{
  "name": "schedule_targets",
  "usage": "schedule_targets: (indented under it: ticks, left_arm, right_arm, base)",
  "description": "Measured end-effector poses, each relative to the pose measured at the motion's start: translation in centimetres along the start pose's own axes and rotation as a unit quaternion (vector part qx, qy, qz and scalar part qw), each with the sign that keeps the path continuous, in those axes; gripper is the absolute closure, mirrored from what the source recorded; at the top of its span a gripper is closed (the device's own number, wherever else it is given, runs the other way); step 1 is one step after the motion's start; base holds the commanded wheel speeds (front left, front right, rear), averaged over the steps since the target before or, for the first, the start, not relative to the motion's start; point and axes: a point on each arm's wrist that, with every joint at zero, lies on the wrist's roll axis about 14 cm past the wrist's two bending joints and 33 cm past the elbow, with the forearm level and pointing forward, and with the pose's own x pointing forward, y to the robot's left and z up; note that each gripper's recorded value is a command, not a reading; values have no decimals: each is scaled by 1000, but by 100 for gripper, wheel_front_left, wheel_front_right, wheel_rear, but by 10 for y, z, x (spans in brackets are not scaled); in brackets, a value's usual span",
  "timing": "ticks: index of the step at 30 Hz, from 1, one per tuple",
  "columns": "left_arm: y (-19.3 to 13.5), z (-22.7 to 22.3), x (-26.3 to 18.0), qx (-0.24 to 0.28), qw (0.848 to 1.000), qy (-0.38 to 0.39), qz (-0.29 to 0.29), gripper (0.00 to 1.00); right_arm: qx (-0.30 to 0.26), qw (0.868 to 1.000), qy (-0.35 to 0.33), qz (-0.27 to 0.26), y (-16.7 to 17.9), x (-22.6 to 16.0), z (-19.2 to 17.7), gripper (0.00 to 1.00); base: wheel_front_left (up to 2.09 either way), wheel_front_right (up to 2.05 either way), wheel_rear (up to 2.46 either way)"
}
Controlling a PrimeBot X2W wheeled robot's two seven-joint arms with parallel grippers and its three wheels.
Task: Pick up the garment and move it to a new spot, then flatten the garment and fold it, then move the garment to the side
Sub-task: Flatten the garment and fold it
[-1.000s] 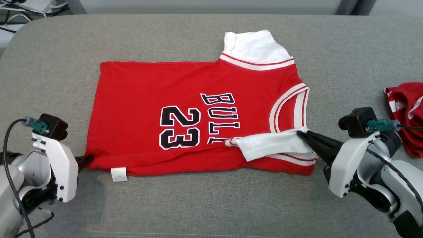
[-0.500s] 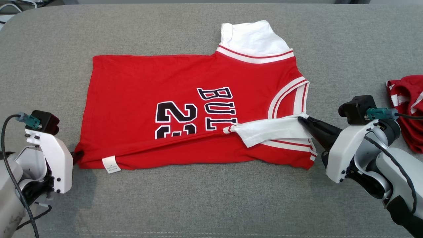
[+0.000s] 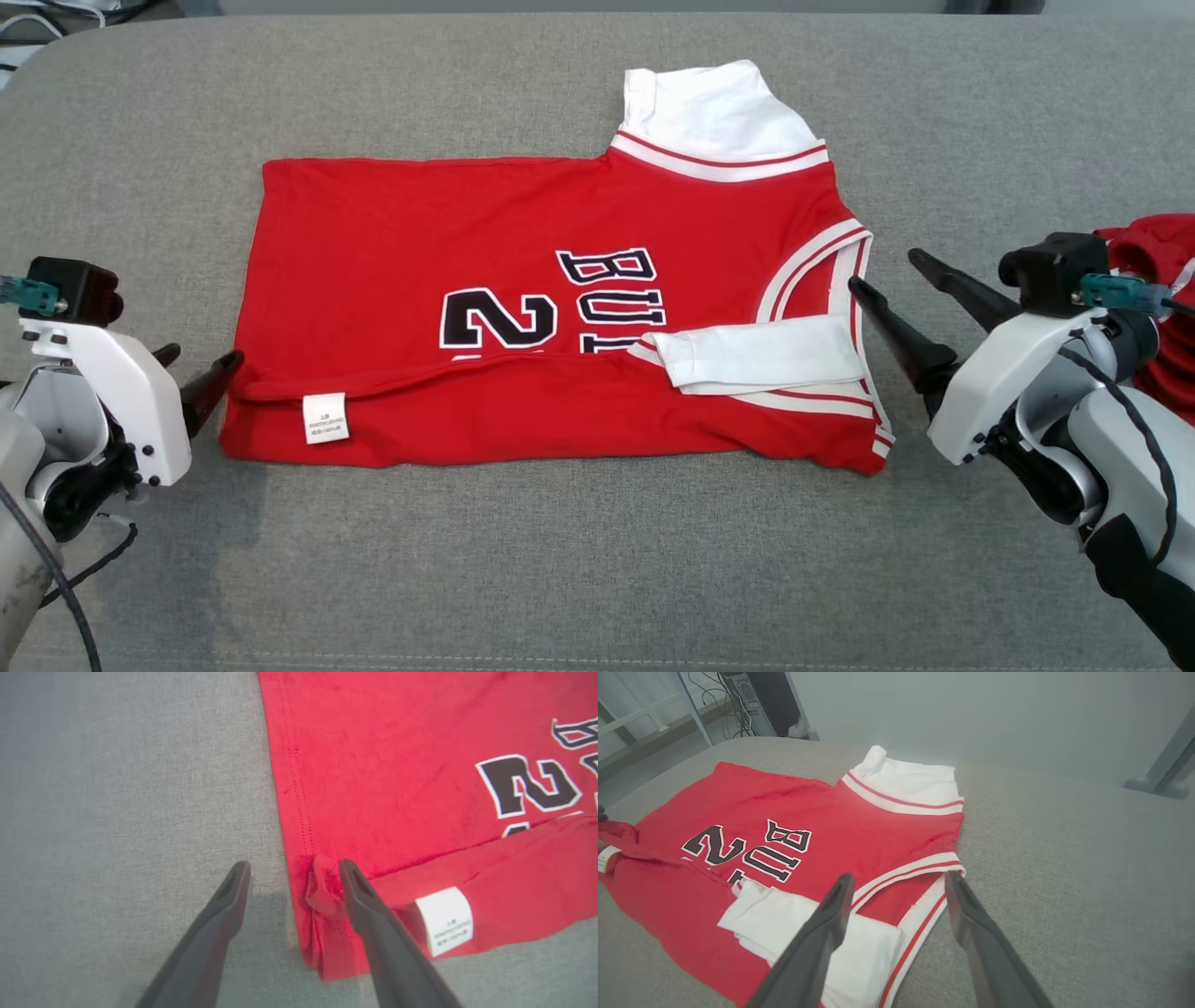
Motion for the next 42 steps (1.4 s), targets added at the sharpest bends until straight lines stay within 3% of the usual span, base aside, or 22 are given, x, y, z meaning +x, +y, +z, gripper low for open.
schedule_targets:
  ticks: [4, 6, 12, 22, 34, 42]
  left_arm:
    - [2, 13, -6, -7, 999, -47, 4, 0]
    - [0, 0, -13, -42, 995, -89, 2, 0]
    - [-14, -46, -18, -87, 992, -91, -7, 0]
    - [-38, -82, -21, -134, 985, -103, -19, 0]
    - [-44, -81, -15, -151, 981, -120, -21, 0]
    - [-42, -81, -13, -152, 980, -126, -14, 0]
  right_arm:
    - [5, 1000, -22, -5, 2, -3, 6, 0]
    - [30, 1000, -8, 1, 17, -16, -20, 0]
    - [63, 998, 9, 3, 31, -34, -49, 0]
    - [108, 994, 24, -8, 42, -56, -79, 0]
    - [136, 990, 28, -16, 48, -53, -91, 0]
    - [127, 991, 40, -20, 46, -49, -99, 0]
  base:
    - [0, 0, 0]
    - [0, 0, 0]
    - [0, 0, 0]
    - [0, 0, 0]
    - [0, 0, 0]
    - [0, 0, 0]
